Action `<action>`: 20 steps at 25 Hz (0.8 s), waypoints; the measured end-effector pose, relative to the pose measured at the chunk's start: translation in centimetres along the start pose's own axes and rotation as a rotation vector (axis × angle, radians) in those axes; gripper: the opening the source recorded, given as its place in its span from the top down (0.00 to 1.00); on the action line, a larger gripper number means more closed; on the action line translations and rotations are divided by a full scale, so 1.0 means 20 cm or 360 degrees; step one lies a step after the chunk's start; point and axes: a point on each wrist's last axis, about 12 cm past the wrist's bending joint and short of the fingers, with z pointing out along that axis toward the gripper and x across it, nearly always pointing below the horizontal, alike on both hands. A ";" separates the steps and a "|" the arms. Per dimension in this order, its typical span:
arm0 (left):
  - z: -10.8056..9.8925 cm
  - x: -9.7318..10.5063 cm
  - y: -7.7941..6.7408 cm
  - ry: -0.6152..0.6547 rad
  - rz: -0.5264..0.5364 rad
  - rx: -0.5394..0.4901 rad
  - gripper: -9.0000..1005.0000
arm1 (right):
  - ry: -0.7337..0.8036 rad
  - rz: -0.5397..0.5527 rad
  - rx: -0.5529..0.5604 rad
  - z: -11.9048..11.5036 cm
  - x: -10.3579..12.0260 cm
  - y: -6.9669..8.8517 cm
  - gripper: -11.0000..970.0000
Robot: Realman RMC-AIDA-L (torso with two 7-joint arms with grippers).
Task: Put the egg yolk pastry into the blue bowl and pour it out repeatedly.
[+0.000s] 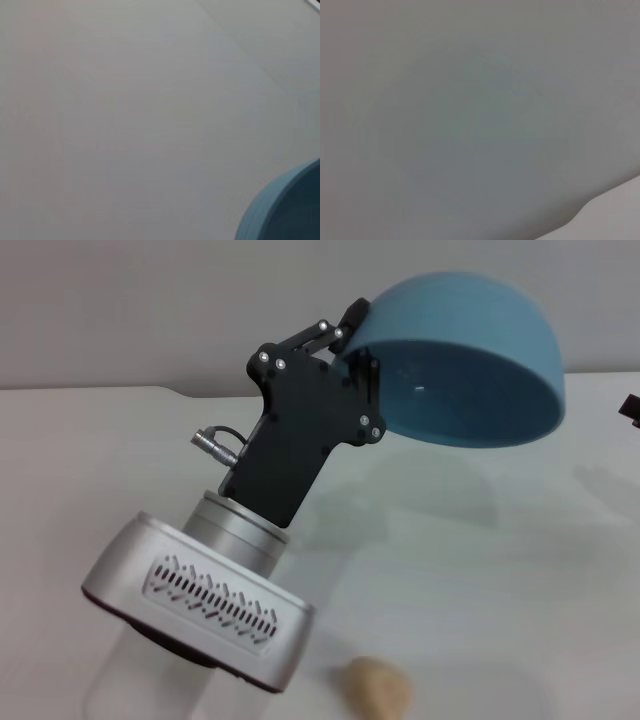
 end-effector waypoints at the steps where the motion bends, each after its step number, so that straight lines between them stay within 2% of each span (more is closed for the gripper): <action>1: 0.00 0.01 0.00 0.0015 -0.0001 0.0007 0.98 | 0.0000 -0.0005 0.0003 0.00 0.00 0.00 0.59; 8: 0.06 0.09 0.04 0.0155 -0.0041 0.0003 0.98 | 0.0041 -0.0045 -0.0026 0.05 0.03 0.01 0.59; 11: 0.13 0.14 0.07 0.0340 -0.0140 -0.0022 0.98 | 0.0104 -0.0075 -0.0044 0.09 0.04 0.02 0.59; 14: 0.22 0.20 0.14 0.0581 -0.0288 -0.0008 0.98 | 0.0199 -0.0128 -0.0061 0.14 0.06 0.05 0.59; 20: 0.32 0.36 0.27 0.0991 -0.0530 0.0147 0.98 | 0.0432 -0.0276 -0.0118 0.26 0.09 0.12 0.59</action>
